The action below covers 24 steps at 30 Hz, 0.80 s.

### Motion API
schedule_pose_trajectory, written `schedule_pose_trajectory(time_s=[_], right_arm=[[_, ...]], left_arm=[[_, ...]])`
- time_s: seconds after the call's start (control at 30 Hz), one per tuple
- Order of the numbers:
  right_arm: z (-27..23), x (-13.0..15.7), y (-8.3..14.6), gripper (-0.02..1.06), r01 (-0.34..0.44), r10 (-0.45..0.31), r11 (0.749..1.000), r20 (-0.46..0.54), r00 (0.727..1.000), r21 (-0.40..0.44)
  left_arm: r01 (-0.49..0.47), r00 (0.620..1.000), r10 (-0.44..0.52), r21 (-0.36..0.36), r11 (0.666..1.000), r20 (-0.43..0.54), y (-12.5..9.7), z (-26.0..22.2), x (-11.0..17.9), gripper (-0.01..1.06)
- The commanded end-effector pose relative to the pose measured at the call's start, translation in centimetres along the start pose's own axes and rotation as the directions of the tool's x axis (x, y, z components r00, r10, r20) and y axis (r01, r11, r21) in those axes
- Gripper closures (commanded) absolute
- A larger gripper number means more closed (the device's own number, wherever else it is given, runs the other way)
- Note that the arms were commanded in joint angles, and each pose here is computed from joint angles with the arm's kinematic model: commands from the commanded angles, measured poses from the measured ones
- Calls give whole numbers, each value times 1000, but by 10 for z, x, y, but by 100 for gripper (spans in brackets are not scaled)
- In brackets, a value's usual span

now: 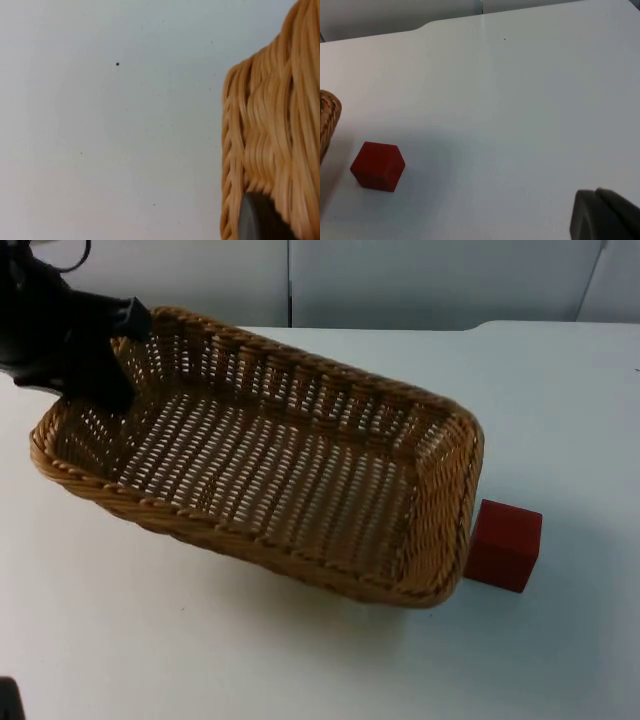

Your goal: Pick up the basket with the left hand and place the cube into the basket with the right hand.

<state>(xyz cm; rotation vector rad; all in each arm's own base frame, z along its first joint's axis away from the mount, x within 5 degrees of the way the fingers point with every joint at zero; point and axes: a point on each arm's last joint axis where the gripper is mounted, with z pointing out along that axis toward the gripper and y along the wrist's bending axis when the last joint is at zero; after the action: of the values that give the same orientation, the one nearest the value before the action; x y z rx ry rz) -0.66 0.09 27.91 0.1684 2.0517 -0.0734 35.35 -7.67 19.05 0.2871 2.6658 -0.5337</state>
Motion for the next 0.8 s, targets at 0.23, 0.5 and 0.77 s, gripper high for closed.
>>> schedule_pose_trajectory(time_s=[0.23, 0.5, 0.77], right_arm=[[0, 1, 0, 104, 1, -1, 1000, 3, 1000, -6], [0, 1, 0, 104, 1, -1, 1000, 3, 1000, -6], [0, 1, 0, 104, 1, -1, 1000, 3, 1000, -6]], left_arm=[[116, 992, -119, 76, 990, 46, 0, -20, -6, 105], [113, 992, -116, 71, 991, 50, 1, -20, -7, 105], [114, 990, -118, 53, 992, 80, 3, -20, -9, 105]])
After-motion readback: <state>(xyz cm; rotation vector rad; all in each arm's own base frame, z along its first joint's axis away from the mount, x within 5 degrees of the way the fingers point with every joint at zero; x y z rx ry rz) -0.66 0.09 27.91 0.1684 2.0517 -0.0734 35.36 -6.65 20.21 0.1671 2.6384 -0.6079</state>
